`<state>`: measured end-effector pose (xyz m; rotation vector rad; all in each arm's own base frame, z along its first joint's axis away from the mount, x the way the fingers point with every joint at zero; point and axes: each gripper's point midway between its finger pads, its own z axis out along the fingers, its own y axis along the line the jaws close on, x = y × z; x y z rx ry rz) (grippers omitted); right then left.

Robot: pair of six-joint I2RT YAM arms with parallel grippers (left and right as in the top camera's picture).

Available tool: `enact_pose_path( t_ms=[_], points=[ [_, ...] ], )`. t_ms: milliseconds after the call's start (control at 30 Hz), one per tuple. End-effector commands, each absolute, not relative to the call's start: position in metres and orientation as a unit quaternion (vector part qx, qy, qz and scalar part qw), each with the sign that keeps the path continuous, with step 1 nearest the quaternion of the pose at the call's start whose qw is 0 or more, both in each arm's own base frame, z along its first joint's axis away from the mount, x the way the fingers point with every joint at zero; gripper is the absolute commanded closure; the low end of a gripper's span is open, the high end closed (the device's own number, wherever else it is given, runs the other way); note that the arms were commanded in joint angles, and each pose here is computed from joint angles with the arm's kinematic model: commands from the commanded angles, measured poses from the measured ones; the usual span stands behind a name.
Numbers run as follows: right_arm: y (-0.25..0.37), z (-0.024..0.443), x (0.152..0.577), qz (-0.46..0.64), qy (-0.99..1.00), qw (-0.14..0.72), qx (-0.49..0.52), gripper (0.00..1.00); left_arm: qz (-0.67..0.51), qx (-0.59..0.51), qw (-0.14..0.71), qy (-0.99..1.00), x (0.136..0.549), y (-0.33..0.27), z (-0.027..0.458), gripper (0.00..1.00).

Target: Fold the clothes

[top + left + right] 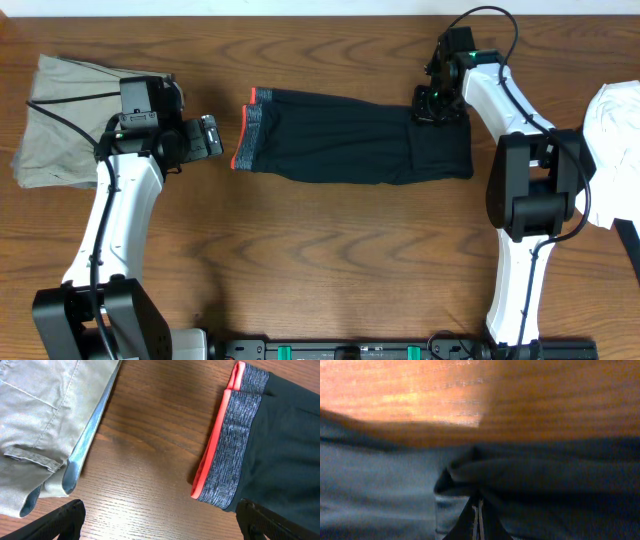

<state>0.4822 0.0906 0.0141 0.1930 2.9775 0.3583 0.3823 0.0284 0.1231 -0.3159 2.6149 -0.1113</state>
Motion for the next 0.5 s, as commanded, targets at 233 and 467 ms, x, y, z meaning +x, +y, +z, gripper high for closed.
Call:
enact_pose_path(
  t_ms=[233,467],
  points=[
    [0.072,0.211,0.487,0.143,0.961,0.226,0.066,0.52,-0.044,-0.123,0.235,0.963,0.381,0.028,0.112,0.02],
    [0.072,0.199,0.439,0.129,0.980,0.144,0.052,0.58,-0.044,-0.122,0.243,0.961,0.385,0.028,0.114,0.02]
  ],
)
